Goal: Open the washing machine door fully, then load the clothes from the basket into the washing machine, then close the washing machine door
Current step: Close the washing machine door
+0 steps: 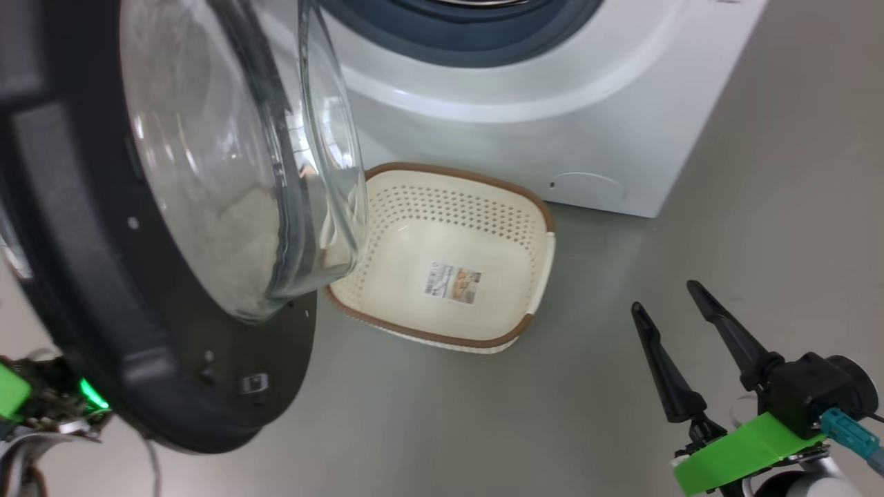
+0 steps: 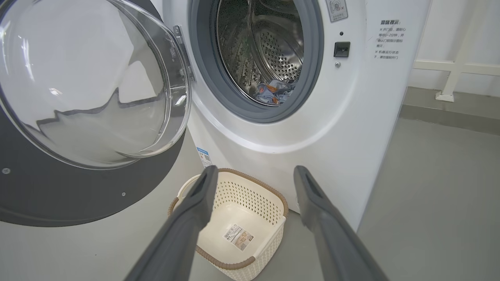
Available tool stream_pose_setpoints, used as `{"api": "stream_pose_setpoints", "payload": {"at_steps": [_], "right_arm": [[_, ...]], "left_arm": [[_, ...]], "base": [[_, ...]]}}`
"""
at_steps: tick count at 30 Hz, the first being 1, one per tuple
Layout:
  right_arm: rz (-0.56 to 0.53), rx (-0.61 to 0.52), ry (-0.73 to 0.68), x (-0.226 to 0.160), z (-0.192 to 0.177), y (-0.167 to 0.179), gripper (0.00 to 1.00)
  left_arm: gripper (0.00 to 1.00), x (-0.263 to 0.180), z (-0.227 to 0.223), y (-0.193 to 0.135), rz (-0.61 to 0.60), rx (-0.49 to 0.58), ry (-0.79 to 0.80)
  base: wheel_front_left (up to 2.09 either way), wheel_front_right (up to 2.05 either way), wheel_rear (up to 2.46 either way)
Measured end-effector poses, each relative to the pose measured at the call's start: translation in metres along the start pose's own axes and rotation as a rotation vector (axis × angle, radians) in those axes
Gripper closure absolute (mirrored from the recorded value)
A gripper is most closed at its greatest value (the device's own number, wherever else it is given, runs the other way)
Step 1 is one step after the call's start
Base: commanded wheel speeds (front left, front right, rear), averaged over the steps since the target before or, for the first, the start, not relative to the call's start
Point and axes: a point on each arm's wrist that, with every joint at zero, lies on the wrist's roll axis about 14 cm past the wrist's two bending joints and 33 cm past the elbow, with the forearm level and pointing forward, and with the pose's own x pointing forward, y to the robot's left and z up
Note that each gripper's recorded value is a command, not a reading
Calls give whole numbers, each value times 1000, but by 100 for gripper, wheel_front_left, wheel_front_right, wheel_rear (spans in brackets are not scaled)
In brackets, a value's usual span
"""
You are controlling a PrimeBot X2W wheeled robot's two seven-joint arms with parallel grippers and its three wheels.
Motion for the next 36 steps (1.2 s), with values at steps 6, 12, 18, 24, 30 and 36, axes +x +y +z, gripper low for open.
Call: {"api": "stream_pose_setpoints", "payload": {"at_steps": [6,12,18,24,30,36], "right_arm": [[-52,-1,-30,-12,8,-8,0],[-122,-5,-50,-31,15,-20,0],[-189,-17,-66,-52,21,-31,0],[-267,-29,-91,-75,30,-44,0],[-341,-34,-112,-98,37,-56,0],[-395,-42,-124,-117,43,-62,0]], "left_arm": [[100,27,-28,-13,-54,-8,110],[100,49,-48,-21,-79,-17,194],[100,72,-64,-29,-101,-24,269],[100,96,-98,-41,-151,-49,383],[100,118,-112,-43,-152,-71,413],[100,142,-122,-49,-164,-88,424]], "base": [[0,0,0],[0,0,0],[0,0,0],[0,0,0],[0,0,0],[0,0,0]]}}
